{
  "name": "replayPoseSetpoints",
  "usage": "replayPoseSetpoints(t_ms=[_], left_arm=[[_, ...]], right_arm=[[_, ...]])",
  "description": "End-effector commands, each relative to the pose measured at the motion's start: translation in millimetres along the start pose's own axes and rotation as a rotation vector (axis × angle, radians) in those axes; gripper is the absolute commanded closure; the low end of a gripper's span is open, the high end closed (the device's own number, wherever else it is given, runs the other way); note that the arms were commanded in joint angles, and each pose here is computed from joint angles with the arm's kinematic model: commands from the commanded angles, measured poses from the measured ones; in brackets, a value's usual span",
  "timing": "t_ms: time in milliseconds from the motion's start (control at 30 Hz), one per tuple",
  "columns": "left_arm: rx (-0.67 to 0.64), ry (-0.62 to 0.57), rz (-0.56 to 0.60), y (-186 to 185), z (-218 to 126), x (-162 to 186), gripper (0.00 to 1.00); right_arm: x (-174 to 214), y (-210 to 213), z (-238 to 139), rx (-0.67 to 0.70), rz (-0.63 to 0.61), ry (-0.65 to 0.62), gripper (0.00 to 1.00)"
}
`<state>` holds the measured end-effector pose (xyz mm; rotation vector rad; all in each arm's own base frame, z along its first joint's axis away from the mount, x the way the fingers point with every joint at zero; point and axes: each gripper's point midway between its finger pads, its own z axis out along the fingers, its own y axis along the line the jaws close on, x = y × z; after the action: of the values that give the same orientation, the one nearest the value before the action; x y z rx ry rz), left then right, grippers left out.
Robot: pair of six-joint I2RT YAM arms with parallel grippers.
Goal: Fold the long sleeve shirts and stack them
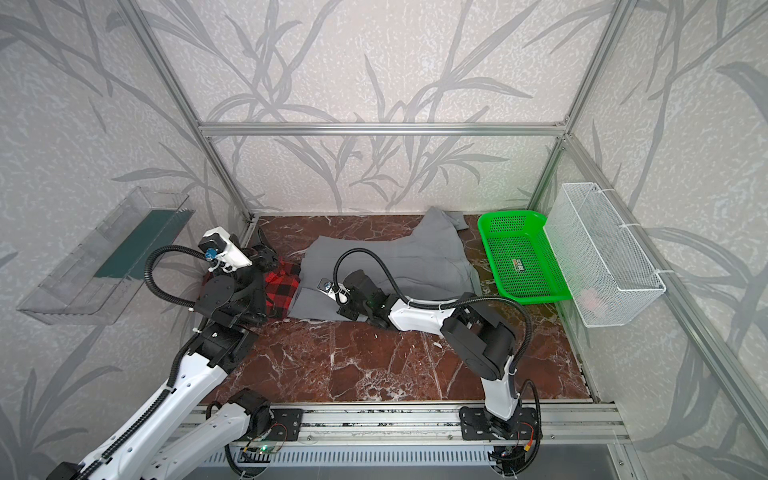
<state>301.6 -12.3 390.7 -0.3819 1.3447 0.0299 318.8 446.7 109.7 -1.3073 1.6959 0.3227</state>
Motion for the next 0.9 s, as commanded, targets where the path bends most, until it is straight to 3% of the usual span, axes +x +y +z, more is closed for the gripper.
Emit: replayPoseSetpoints(t_ms=[0,167,400,667,867], left_arm=[[-0.055,0.116,0.102,20.8,-8.5,44.0,0.41],[-0.055,0.114,0.09,30.1,-18.3,54.4,0.41],[-0.068,0.112,0.088,35.0,-20.3,61.9,0.41],[-0.089,0.161,0.104,38.7,-20.7,73.8,0.44],[-0.067,0.28,0.125,33.9,-21.2,99.0,0.43]], right_arm=[[-13.7,-8.3,10.5,0.078,-0.022,-0.02,1.0],[3.5,13.4,36.3,0.044,-0.034,0.034,0.9],[9.1,30.5,43.7,-0.017,-0.017,0.073,0.5],[-42.7,44.1,9.7,-0.244,0.242,-0.025,0.4],[-57.3,29.7,-17.0,-0.36,0.44,-0.062,0.35]])
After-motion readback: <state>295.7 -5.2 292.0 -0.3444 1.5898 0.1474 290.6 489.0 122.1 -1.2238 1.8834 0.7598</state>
